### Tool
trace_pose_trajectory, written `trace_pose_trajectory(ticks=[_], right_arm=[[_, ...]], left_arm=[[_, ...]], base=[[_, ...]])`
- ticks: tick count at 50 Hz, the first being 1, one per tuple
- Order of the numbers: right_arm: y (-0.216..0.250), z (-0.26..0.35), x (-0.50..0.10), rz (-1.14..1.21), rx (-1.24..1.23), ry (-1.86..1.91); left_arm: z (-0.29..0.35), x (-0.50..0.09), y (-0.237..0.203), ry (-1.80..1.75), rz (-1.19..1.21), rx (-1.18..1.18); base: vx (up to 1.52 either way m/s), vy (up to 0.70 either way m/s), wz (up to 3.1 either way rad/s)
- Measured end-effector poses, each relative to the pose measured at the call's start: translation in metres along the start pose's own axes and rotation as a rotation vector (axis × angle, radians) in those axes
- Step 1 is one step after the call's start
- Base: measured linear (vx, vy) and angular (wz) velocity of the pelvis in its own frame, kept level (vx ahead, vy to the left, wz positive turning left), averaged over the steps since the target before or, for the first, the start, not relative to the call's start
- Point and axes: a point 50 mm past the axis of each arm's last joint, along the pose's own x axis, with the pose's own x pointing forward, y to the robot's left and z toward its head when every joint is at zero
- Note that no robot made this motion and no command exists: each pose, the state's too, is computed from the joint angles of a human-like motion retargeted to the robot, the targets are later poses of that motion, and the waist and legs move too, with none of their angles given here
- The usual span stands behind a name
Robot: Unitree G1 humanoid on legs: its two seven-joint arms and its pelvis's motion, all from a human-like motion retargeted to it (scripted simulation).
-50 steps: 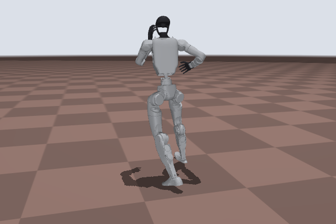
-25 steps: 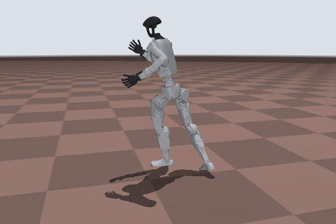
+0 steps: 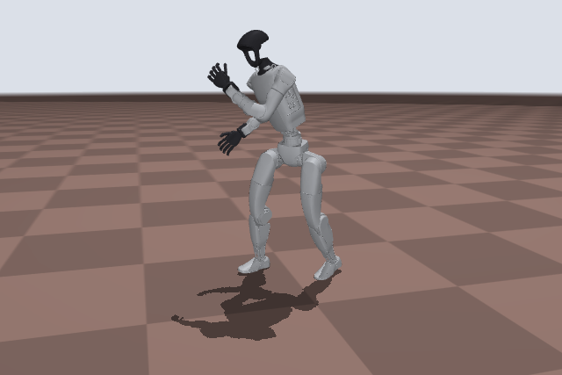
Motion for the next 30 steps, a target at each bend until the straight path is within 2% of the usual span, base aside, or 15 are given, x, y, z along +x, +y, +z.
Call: trace_pose_trajectory(ticks=[4, 7, 10, 12, 15, 17, 20, 23, 25, 28, 30], right_arm=[[0.044, 0.016, 0.031, 0.261, 0.080, -0.046], [0.083, 0.035, 0.056, 0.356, 0.185, -0.119], [0.113, 0.086, 0.080, 0.357, 0.102, -0.334], [0.130, 0.130, 0.080, 0.381, 0.178, -0.512], [0.150, 0.182, 0.055, 0.565, 0.536, -0.709], [0.163, 0.201, 0.033, 0.745, 0.712, -0.783], [0.181, 0.216, 0.002, 0.999, 0.784, -0.823], [0.196, 0.213, -0.012, 1.229, 0.642, -0.806], [0.201, 0.201, -0.005, 1.202, 0.506, -0.774], [0.187, 0.163, 0.024, 0.859, 0.187, -0.715], [0.169, 0.128, 0.041, 0.575, -0.082, -0.647]], left_arm=[[-0.010, -0.036, 0.026, 0.105, 0.042, 0.009], [-0.035, -0.100, 0.053, 0.326, 0.273, 0.069], [-0.042, -0.196, 0.070, 0.606, 0.565, 0.057], [-0.023, -0.254, 0.074, 0.739, 0.723, 0.008], [0.021, -0.314, 0.075, 0.897, 0.875, -0.020], [0.053, -0.337, 0.073, 0.988, 0.919, 0.003], [0.090, -0.360, 0.065, 1.043, 1.041, -0.025], [0.104, -0.380, 0.049, 1.007, 1.211, -0.117], [0.094, -0.389, 0.043, 0.950, 1.309, -0.115], [0.056, -0.377, 0.052, 0.795, 1.416, -0.057], [0.023, -0.341, 0.077, 0.709, 1.334, 0.048]], base=[[0.36, -0.55, 1.31], [0.38, -0.54, 0.25], [0.46, -0.35, -0.76], [0.57, -0.20, -0.56], [0.66, -0.11, -0.10], [0.71, 0.00, -0.20], [0.72, 0.11, -0.26], [0.74, 0.21, 0.31], [0.74, 0.26, 1.42], [0.77, 0.23, 1.99], [0.74, 0.15, 2.22]])
